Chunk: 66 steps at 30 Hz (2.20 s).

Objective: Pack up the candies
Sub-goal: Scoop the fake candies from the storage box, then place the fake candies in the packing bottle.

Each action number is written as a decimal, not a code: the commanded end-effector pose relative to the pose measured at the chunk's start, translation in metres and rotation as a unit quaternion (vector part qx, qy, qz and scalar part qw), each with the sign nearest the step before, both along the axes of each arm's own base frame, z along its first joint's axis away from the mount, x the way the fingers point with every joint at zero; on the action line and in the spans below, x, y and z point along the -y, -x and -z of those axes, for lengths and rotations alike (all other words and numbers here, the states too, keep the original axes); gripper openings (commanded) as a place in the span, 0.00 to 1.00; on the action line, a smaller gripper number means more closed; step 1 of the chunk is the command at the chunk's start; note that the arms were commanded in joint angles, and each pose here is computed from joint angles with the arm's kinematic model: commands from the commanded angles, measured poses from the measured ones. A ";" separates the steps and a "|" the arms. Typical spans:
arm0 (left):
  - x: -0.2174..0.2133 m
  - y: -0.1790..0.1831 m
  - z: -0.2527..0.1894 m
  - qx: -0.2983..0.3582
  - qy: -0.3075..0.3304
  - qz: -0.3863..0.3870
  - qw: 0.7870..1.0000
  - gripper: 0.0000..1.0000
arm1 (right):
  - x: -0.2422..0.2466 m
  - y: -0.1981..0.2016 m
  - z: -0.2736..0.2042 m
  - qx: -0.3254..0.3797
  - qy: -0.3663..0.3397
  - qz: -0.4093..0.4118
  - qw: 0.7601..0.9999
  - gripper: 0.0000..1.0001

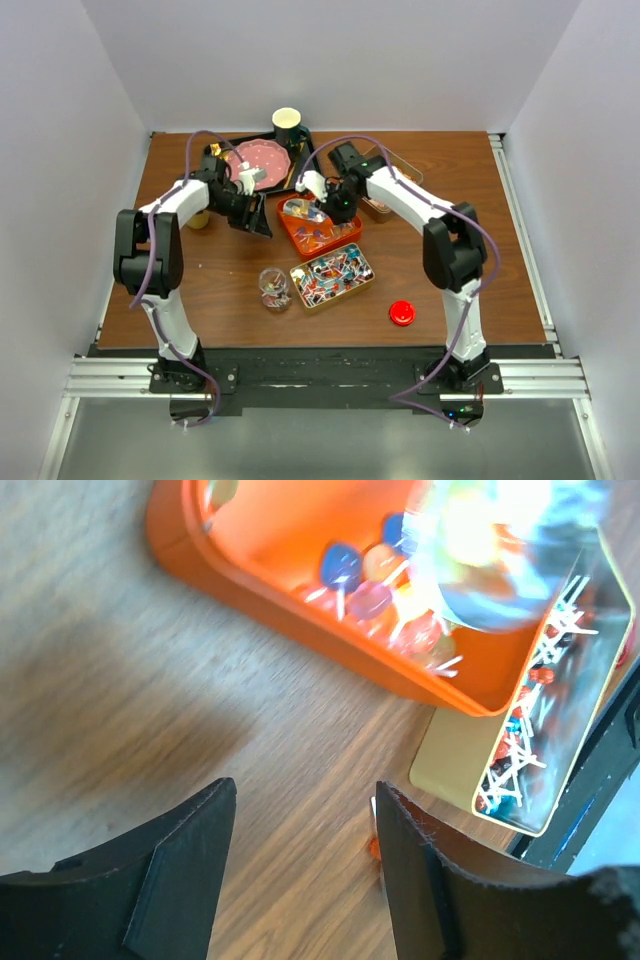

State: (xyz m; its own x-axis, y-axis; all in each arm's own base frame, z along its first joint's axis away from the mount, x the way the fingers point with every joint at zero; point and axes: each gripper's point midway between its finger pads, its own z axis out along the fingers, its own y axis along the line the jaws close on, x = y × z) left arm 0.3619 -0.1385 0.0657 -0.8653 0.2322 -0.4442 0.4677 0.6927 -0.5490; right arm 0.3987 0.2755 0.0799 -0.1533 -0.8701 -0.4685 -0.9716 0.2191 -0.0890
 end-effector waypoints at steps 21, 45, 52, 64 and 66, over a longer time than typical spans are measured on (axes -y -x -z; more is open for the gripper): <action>0.015 -0.005 -0.104 0.144 0.013 0.031 0.989 0.65 | 0.018 0.099 -0.152 0.148 0.129 -0.248 0.949 0.00; -0.034 -0.018 -0.098 0.171 -0.027 -0.033 0.984 0.63 | -0.014 0.103 -0.136 0.219 0.319 -0.371 0.845 0.00; -0.033 -0.019 -0.108 0.184 -0.022 -0.034 0.982 0.63 | -0.009 0.104 -0.140 0.224 0.359 -0.369 0.828 0.00; -0.033 -0.006 -0.113 0.197 -0.021 -0.033 0.980 0.63 | -0.014 0.121 -0.144 0.223 0.369 -0.358 0.828 0.00; -0.034 -0.004 -0.114 0.200 -0.022 -0.033 0.979 0.63 | -0.013 0.125 -0.147 0.223 0.363 -0.357 0.832 0.00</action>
State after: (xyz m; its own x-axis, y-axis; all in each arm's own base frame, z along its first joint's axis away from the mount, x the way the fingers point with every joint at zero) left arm 0.3659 -0.1073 0.1665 -0.6756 0.2186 -0.7041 0.5804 0.7466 -0.3251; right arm 0.2812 0.3044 0.2087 0.5915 -0.7425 0.3142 -0.6568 -0.6698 -0.3463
